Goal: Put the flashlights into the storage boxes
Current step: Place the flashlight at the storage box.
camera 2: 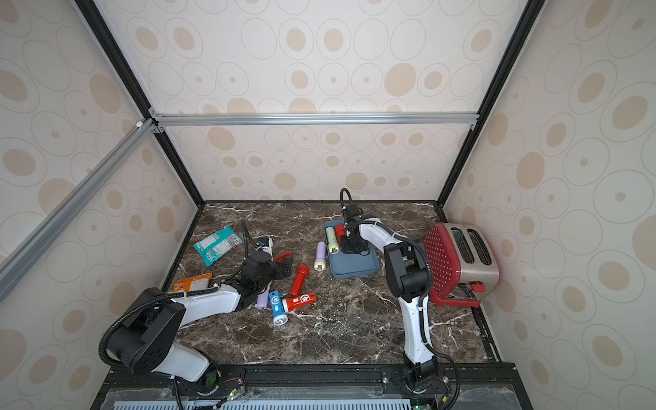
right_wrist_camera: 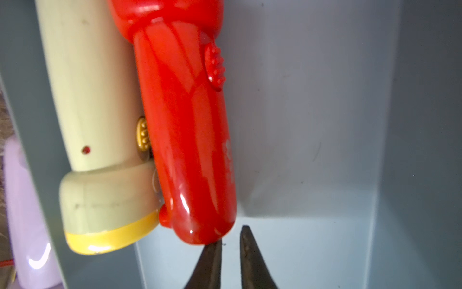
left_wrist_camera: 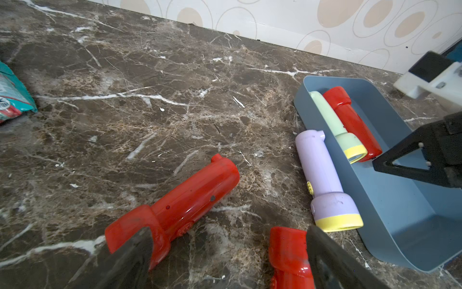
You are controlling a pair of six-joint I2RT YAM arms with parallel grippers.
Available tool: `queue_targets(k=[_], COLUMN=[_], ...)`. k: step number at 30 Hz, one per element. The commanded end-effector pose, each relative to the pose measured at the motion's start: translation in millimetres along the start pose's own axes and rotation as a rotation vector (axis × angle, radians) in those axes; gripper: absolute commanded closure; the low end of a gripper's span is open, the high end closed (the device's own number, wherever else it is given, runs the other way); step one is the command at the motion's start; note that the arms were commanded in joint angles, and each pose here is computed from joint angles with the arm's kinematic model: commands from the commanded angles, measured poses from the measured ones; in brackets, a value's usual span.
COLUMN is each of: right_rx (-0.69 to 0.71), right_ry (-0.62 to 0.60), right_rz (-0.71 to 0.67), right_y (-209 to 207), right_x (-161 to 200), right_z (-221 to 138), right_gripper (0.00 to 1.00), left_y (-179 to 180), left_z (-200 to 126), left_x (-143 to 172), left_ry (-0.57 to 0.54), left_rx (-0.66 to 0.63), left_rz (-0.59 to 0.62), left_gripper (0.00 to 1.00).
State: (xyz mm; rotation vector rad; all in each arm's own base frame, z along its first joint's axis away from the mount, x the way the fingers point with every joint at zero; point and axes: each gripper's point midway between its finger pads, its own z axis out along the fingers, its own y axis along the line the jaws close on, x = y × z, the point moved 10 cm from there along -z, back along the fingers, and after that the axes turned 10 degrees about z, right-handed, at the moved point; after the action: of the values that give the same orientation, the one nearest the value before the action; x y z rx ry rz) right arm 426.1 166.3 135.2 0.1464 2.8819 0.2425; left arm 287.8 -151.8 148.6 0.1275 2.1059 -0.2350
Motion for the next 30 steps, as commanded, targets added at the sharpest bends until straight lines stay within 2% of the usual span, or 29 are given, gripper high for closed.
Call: queue_targets(k=[1,19,30], right_rx=[-0.004,0.005,-0.026], right_ry=[0.032,0.041,0.047], right_rz=[0.014,-0.011,-0.016], right_y=[0.1,2.5,5.7], right_x=[2.5,-3.2,-4.0], right_z=[8.1,14.4,13.0], right_gripper=[0.82,0.82,0.81], left_y=[-1.6,-1.4,1.4], left_z=[-1.9,-8.7,-13.8], left_x=[-12.8,-13.1,-15.4], left_ry=[-0.043,-0.078,-0.081], left_rx=[0.001,0.027,-0.002], left_rz=[-0.018,-0.021,-0.015], left_gripper=[0.05,0.02,0.01])
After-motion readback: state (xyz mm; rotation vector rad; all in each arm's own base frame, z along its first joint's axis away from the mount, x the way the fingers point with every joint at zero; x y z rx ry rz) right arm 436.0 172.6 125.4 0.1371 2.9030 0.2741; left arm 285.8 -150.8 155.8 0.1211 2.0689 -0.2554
